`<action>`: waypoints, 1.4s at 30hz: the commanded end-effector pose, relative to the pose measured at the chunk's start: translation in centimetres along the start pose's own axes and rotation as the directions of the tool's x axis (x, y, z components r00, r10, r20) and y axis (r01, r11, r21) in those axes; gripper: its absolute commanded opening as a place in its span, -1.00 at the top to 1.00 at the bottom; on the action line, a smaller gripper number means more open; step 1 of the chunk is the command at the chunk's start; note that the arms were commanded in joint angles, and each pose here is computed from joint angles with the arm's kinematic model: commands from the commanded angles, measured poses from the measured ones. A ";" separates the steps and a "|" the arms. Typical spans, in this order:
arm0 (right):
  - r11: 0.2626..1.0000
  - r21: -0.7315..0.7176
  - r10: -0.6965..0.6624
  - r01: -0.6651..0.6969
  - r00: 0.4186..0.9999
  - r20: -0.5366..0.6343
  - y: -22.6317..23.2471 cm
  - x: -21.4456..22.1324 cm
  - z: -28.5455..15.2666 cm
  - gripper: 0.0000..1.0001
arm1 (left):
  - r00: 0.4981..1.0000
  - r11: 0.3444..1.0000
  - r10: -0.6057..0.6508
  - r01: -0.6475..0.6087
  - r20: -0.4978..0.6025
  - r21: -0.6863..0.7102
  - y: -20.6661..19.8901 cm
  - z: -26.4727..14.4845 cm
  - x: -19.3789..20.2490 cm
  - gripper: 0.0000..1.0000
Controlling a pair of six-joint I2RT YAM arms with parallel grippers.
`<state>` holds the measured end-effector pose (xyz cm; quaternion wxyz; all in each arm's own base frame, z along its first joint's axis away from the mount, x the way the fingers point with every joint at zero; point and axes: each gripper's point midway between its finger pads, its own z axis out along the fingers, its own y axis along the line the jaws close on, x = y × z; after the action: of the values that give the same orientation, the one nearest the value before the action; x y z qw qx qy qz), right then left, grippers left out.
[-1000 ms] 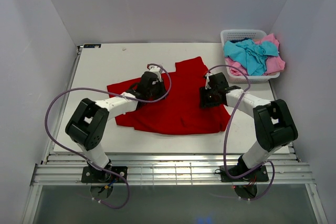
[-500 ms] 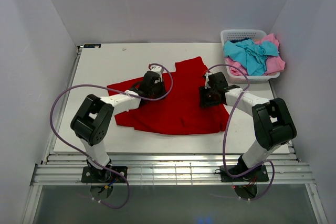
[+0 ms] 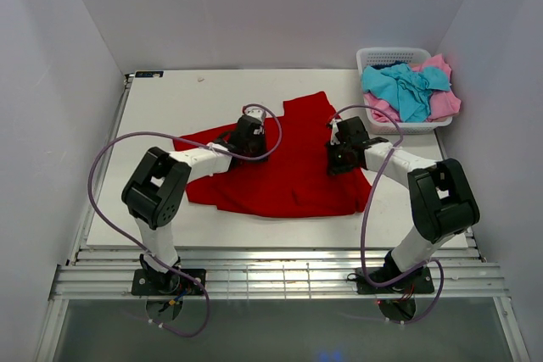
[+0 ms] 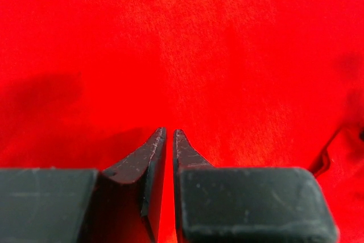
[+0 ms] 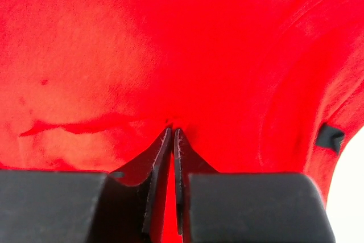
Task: Fold and stack the t-shirts
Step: Flatten the tshirt out
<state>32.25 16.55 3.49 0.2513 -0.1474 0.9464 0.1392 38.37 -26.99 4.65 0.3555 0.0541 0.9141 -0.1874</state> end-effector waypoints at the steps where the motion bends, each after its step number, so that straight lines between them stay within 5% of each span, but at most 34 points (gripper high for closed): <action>1: 0.996 -0.084 -0.013 0.014 1.000 0.009 1.9 -0.1 -2.1 0.78 | 1.000 1.000 -0.001 0.001 0.023 -0.014 -0.4 0.3 -1.5 0.58; 9: 0.970 -0.238 -0.037 0.057 0.995 0.091 6.7 1.8 -10.3 0.77 | 1.000 0.998 0.007 -0.008 -0.018 -0.057 0.1 2.4 -1.2 0.61; 14: 0.958 -0.286 0.025 -0.008 0.998 0.057 8.4 7.0 -13.3 0.75 | 1.000 0.998 0.003 -0.004 -0.023 -0.059 0.0 3.0 -1.3 0.63; 25: 0.889 -0.410 0.219 -0.203 0.976 -0.009 10.6 15.2 -17.7 0.76 | 1.000 0.998 0.011 -0.011 -0.010 -0.063 -0.2 2.5 -2.3 0.63; 37: 0.891 -0.410 0.163 -0.195 0.980 -0.112 10.2 18.7 -19.2 0.74 | 1.000 0.997 0.020 -0.019 0.008 -0.073 -0.3 1.9 -3.2 0.63; 39: 0.891 -0.422 0.127 -0.167 0.984 -0.123 10.3 19.1 -19.4 0.59 | 1.000 0.997 0.021 -0.020 0.012 -0.076 -0.3 1.9 -3.4 0.63; 41: 0.886 -0.445 0.102 -0.135 0.990 -0.097 10.7 18.4 -20.3 0.12 | 0.999 0.997 0.015 -0.012 0.037 -0.081 -0.4 1.4 -4.1 0.63; 42: 0.880 -0.460 0.095 -0.120 0.992 -0.077 10.9 17.9 -20.7 0.04 | 0.998 0.996 0.010 -0.005 0.061 -0.087 -0.4 1.1 -4.7 0.63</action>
<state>4.84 15.22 11.02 0.1607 -0.1192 0.9177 0.3433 40.86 -27.22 2.75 0.3352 0.0465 0.9308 -0.1385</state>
